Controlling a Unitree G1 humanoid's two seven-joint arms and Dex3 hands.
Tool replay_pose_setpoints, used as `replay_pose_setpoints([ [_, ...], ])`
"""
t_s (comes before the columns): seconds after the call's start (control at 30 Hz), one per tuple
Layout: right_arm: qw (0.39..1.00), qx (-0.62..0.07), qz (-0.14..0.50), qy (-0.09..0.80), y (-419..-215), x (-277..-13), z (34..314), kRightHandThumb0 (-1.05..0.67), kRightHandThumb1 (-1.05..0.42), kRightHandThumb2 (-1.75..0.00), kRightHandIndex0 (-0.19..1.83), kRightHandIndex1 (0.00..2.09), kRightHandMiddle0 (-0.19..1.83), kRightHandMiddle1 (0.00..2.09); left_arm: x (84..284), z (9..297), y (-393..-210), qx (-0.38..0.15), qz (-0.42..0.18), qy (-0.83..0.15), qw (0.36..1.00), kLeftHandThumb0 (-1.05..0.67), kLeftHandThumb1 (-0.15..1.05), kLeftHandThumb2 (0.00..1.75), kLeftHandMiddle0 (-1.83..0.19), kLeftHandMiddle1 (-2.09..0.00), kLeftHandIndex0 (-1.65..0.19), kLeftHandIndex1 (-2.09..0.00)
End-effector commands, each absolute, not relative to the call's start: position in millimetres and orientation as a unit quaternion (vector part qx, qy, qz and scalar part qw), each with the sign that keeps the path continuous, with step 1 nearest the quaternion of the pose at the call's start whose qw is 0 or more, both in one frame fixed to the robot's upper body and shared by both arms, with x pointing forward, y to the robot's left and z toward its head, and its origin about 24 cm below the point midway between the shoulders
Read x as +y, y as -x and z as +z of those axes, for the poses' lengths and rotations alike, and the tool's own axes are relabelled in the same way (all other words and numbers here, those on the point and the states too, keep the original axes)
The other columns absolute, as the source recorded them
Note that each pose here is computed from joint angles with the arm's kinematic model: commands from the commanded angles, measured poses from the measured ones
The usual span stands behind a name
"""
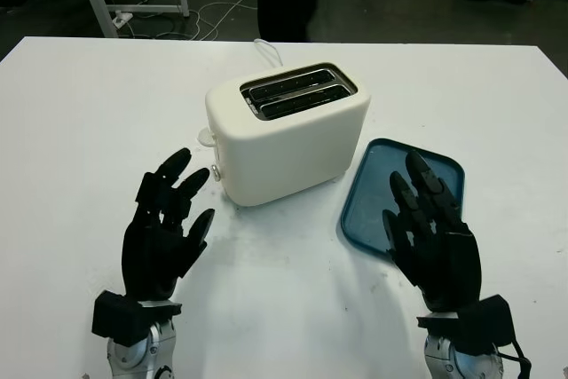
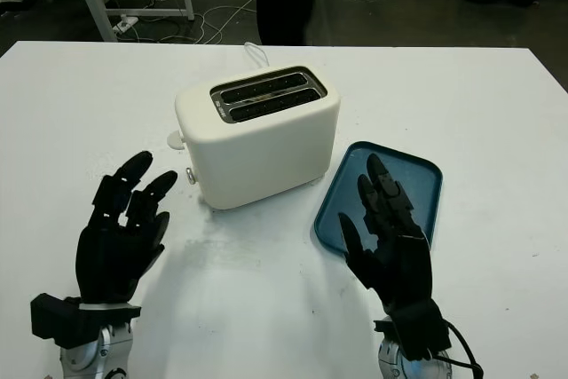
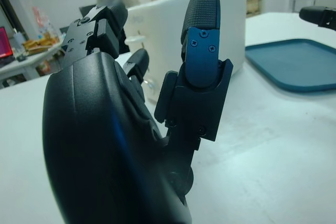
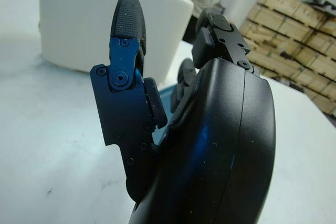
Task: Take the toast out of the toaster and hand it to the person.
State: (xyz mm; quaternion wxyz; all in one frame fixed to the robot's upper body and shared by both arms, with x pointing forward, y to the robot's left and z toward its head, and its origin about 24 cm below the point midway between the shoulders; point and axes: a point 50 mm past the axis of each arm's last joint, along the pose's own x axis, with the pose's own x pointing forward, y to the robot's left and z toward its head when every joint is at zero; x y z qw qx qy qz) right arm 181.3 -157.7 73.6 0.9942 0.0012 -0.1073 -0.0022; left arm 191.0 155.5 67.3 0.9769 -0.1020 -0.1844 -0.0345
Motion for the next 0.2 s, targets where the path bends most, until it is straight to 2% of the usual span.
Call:
replay_pose_setpoints([
  [0.0, 0.995, -0.097, -0.006, 0.006, -182.8, -158.9, 70.4, -0.66, -0.92, -0.45, 0.15, 0.0, 0.17, 0.0, 155.1, 71.0, -191.1, -0.189, -0.026, 0.086, 0.978, -0.67, 0.92, 0.33, 0.0, -0.75, 0.0, -0.68],
  [0.17, 0.995, -0.097, -0.009, 0.005, -184.6, -158.9, 69.2, -0.67, -0.92, -0.45, 0.16, 0.01, 0.18, 0.0, 154.7, 74.1, -192.8, -0.189, -0.027, 0.096, 0.977, -0.66, 0.92, 0.34, 0.0, -0.74, 0.0, -0.67],
])
